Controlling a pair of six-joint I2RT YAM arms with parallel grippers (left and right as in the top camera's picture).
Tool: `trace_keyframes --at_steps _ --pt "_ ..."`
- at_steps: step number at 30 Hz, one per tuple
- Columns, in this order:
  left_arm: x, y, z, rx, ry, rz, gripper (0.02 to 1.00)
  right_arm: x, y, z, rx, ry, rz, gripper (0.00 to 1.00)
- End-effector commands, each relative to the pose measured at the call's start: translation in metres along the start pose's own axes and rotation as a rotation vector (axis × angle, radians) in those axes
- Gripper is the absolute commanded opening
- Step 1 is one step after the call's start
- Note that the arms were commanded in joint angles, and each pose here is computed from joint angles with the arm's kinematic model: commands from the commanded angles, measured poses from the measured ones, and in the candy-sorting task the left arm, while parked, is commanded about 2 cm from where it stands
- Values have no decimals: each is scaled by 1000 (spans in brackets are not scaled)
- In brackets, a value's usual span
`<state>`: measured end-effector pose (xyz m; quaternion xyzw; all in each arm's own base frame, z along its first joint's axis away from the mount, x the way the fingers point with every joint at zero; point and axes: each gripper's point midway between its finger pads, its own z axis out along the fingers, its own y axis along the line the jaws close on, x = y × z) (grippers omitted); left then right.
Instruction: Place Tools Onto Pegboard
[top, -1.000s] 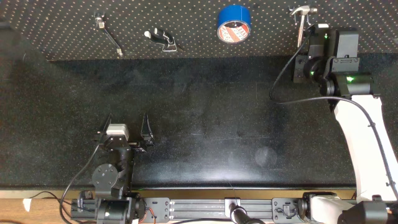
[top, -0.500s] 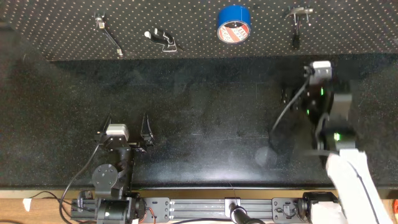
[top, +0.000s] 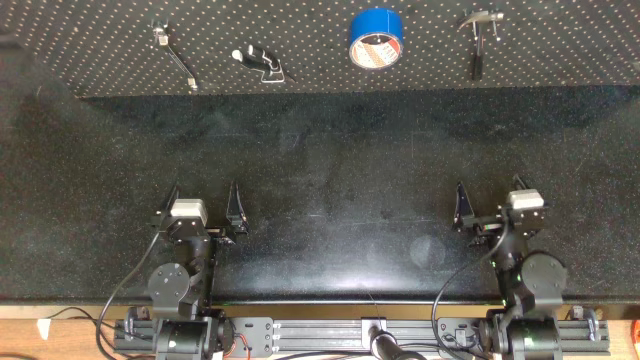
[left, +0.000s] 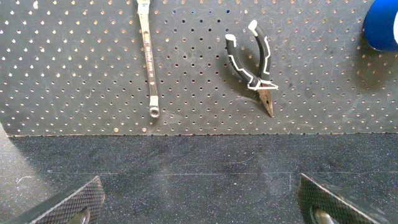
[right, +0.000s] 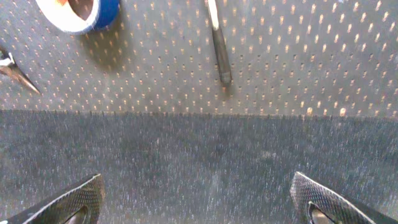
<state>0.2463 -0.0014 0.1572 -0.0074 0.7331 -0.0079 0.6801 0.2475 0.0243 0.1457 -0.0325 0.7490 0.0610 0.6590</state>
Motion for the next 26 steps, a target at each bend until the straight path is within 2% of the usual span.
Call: trace_keyframes --at_steps 1,26 --pt "1 -1 0 6 2 13 996 -13 4 -4 -14 -63 -37 976" --pt "1 -1 0 6 2 13 996 -13 3 -4 -8 -63 -38 976"
